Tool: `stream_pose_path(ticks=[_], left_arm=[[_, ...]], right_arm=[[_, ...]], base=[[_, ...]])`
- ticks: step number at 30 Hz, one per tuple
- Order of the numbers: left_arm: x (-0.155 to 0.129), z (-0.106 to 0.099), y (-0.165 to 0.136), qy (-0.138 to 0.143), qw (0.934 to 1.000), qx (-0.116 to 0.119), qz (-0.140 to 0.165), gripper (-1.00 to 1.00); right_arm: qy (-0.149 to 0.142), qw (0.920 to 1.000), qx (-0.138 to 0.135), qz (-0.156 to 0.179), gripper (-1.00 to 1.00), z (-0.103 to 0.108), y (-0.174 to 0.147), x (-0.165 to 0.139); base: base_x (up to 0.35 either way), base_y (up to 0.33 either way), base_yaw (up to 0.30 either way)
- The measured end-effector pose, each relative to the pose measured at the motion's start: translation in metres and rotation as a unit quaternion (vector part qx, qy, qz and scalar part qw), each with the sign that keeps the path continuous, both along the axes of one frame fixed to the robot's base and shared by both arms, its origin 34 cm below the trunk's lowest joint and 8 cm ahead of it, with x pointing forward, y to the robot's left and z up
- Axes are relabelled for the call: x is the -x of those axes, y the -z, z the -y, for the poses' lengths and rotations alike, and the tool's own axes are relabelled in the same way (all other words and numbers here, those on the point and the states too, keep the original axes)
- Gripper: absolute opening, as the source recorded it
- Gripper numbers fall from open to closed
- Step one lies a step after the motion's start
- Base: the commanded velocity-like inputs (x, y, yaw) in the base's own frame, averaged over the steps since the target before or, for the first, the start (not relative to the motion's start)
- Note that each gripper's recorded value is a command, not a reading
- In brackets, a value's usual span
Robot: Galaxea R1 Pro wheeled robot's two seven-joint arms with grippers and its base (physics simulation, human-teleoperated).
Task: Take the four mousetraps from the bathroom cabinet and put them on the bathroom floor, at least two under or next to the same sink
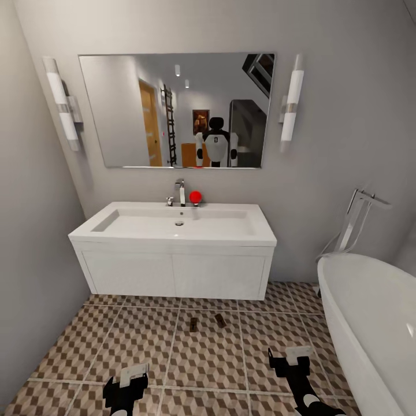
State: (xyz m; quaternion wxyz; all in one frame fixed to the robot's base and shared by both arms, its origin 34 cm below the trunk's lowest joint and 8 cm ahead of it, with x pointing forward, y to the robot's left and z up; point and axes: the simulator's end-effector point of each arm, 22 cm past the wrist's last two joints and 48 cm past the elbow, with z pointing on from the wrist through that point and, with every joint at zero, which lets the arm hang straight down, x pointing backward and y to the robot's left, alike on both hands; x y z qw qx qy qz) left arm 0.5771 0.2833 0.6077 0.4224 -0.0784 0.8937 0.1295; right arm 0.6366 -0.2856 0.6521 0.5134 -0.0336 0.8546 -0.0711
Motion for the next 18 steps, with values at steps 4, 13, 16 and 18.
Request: stream_pose_path(ticks=[4,13,16,18], left_arm=[[0.0,0.0,0.0,0.0,1.0,0.0,0.0,1.0],[0.0,0.0,-0.009,0.0,1.0,0.0,0.0,1.0],[0.0,0.0,-0.014,0.0,1.0,0.0,0.0,1.0],[0.0,0.0,-0.017,0.0,1.0,0.0,0.0,1.0]], right_arm=[[0.0,1.0,0.0,0.0,1.0,0.0,0.0,0.0],[0.0,1.0,0.0,0.0,1.0,0.0,-0.009,0.0],[0.0,1.0,0.0,0.0,1.0,0.0,-0.014,0.0],[0.0,1.0,0.0,0.0,1.0,0.0,-0.017,0.0]], base=[[0.0,0.0,0.0],[0.0,0.0,0.0],[0.0,0.0,0.0],[0.0,0.0,0.0]])
